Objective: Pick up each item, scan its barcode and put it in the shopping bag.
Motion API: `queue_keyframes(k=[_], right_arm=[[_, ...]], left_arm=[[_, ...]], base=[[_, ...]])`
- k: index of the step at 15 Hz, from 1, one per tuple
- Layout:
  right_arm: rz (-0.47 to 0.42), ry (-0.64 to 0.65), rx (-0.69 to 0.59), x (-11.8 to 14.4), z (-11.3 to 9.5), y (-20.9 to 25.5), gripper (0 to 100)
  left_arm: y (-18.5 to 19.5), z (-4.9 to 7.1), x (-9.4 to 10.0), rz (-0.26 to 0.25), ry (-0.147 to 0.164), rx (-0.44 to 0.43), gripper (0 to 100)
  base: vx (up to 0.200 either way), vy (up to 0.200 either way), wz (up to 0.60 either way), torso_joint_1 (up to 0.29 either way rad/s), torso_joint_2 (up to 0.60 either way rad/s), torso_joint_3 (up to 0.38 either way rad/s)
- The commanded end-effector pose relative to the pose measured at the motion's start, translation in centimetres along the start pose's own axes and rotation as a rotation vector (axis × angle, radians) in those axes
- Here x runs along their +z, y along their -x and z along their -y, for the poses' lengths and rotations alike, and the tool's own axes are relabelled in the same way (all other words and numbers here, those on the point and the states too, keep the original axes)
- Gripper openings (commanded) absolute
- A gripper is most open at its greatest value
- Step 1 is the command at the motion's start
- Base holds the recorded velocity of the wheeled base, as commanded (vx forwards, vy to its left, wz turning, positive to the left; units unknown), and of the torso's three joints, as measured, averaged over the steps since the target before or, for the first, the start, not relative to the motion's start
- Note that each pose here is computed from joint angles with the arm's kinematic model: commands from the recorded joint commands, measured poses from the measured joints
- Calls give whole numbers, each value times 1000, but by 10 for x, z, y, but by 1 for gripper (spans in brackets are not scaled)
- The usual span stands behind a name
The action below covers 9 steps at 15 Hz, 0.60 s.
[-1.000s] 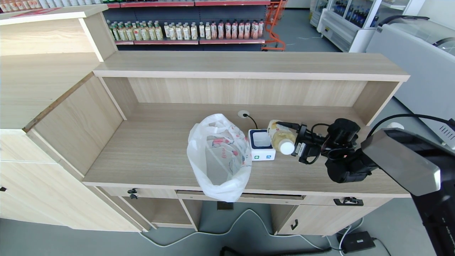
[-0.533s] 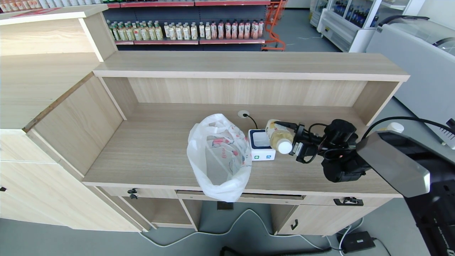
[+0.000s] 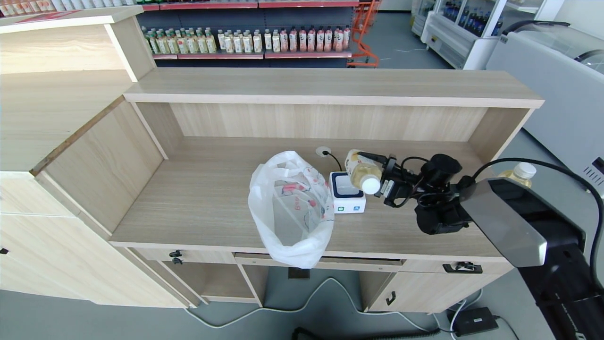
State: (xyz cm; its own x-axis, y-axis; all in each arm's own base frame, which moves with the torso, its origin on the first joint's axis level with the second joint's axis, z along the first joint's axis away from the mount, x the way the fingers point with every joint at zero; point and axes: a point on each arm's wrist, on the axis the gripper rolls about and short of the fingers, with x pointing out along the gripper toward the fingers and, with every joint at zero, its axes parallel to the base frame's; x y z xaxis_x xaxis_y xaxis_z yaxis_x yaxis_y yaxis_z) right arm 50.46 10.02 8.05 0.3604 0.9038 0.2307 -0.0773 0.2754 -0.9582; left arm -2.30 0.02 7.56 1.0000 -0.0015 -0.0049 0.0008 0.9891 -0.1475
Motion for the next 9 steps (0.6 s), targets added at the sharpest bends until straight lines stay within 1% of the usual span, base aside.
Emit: queue_keyframes(k=[1,5,9], right_arm=[[8,-7,2,-1,-8,-4,0],[10,-19,6,-2,-14,-4,0],[14,-20,-3,-7,-15,-6,0]], left_arm=[[0,0,0,0,1,0,100],[0,0,0,1,1,1,100],[0,0,0,0,1,0,100]], base=[[0,0,0,0,0,0],[0,0,0,0,0,0],[0,0,0,0,0,0]])
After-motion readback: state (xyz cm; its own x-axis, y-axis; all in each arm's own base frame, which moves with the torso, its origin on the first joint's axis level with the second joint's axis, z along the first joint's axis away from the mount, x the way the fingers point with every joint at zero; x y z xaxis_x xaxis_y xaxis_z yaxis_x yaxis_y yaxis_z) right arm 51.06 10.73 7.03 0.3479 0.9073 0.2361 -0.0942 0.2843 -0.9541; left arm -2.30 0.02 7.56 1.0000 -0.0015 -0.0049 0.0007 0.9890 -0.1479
